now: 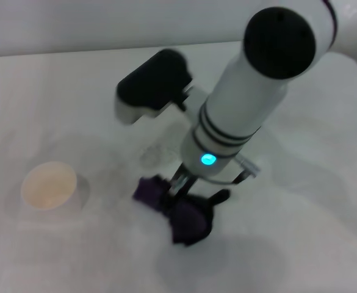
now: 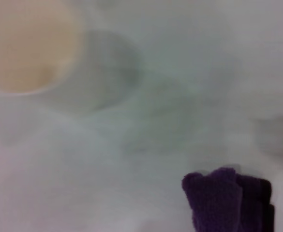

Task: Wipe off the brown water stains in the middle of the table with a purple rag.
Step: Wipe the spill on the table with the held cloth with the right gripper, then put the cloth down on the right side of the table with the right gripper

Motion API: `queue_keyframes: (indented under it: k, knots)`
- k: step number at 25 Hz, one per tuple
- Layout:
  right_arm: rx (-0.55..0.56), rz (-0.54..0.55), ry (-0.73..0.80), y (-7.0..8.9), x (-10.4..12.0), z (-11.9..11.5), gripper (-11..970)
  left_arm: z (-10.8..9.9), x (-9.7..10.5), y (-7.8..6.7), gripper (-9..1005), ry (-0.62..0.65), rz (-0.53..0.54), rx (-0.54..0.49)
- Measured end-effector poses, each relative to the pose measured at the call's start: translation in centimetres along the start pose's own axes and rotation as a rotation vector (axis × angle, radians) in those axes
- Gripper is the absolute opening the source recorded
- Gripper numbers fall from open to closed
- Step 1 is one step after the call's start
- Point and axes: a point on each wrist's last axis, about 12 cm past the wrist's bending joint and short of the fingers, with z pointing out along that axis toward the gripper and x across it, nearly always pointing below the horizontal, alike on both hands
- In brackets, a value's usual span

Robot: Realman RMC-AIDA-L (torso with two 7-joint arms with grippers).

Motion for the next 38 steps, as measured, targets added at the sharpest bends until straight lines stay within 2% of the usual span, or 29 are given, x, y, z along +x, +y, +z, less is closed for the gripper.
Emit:
queue_keyframes:
  k: [5,9,12,16,21,22,23,29,38]
  knots:
    - [-0.121,-0.069,-0.001,2.2,0.0,0.4,134,0.1,0.0,0.0,891,-0.002,0.003,0.001]
    - [-0.109,-0.063,0.004,1.9,-0.1,0.5,145,0.0,0.0,0.1,891,0.000,0.005,0.001]
    - [-0.040,-0.013,0.011,0.2,0.0,0.2,153,-0.2,0.0,0.3,891,0.005,0.007,-0.003]
    - [0.041,0.087,0.013,-3.0,0.9,-0.9,164,-0.4,0.0,0.4,892,0.008,0.008,-0.006]
    - [0.125,0.160,-0.001,-5.7,2.1,-3.3,178,-0.5,0.1,0.4,892,0.010,0.008,-0.009]
    - [0.158,0.191,-0.005,-6.7,2.7,-4.2,180,-0.5,0.0,0.4,892,0.009,0.007,-0.009]
    - [0.158,0.191,-0.005,-6.7,2.7,-4.2,183,-0.5,0.0,0.4,892,0.009,0.007,-0.009]
    - [0.244,0.306,-0.006,-10.9,4.7,-5.5,200,-0.2,0.0,0.6,892,0.004,0.008,-0.019]
    - [0.260,0.394,-0.049,-14.1,6.2,-6.1,224,0.3,0.0,0.6,892,0.010,0.010,-0.018]
